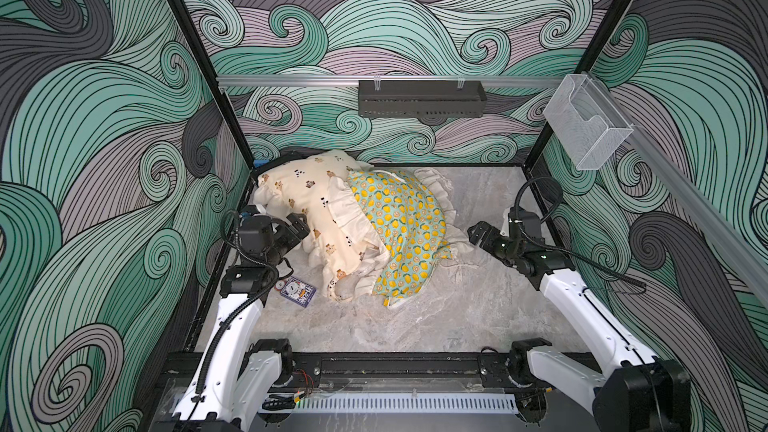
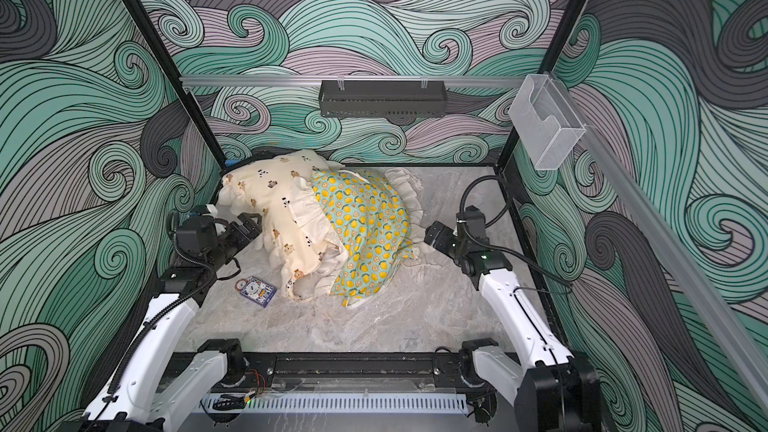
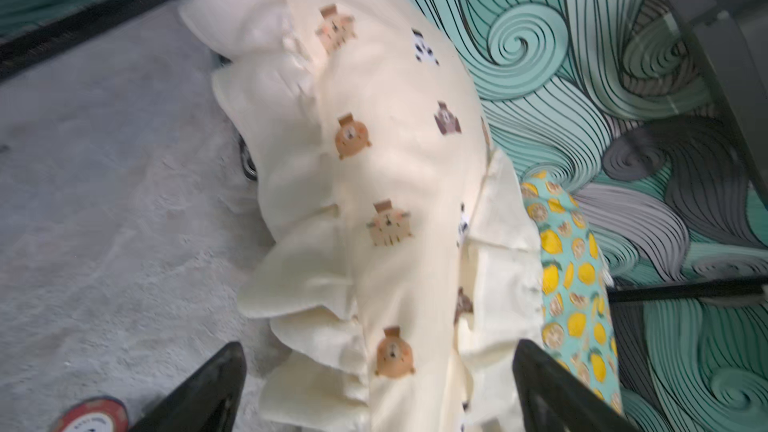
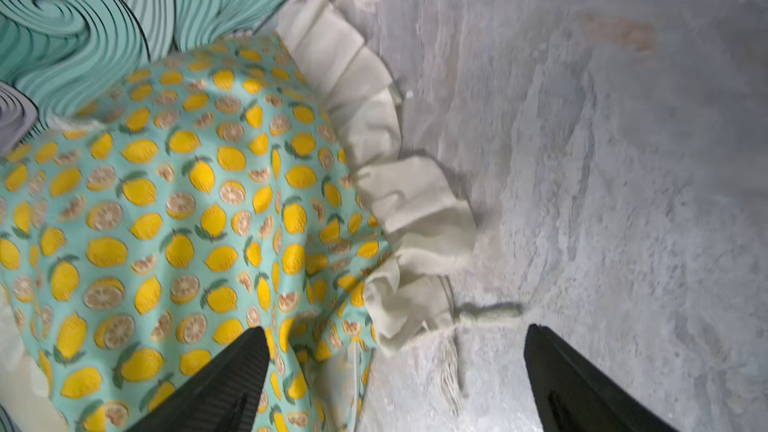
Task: Zip up pillowcases
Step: Adjust the pillowcase at the center of the board.
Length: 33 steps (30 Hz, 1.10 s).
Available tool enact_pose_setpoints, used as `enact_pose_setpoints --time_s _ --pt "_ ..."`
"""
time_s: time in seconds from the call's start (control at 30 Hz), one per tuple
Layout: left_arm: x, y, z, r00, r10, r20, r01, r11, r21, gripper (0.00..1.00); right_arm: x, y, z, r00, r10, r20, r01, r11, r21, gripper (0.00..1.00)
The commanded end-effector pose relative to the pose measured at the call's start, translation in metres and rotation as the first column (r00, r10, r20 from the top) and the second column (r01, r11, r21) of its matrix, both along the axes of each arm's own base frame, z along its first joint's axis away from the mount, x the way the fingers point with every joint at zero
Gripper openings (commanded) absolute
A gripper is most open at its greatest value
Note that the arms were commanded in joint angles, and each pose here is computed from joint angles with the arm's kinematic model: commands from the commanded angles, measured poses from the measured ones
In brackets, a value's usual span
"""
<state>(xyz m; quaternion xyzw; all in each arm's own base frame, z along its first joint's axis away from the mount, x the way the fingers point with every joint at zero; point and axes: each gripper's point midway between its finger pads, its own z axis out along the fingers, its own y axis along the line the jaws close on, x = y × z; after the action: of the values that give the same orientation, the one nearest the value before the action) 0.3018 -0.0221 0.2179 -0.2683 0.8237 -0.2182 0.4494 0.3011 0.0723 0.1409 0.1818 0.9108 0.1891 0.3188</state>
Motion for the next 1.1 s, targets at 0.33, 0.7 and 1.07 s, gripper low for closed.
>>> enact_pose_setpoints --time_s 0.33,0.7,1.07 --pt "-0.076 -0.145 -0.041 0.798 -0.588 -0.131 0.569 0.807 -0.156 0.99 -0.056 0.03 -0.066 0.968 0.174 -0.181 -0.154 0.981 0.119 0.99" --pt "-0.102 -0.192 -0.084 0.704 -0.68 -0.203 0.663 0.733 -0.155 0.97 -0.022 0.059 -0.066 0.957 0.249 -0.151 -0.209 0.947 0.244 0.93" --pt "-0.091 -0.222 -0.108 0.662 -0.702 -0.263 0.702 0.704 -0.108 0.89 0.013 0.056 -0.079 0.971 0.187 -0.152 -0.148 0.961 0.235 0.74"
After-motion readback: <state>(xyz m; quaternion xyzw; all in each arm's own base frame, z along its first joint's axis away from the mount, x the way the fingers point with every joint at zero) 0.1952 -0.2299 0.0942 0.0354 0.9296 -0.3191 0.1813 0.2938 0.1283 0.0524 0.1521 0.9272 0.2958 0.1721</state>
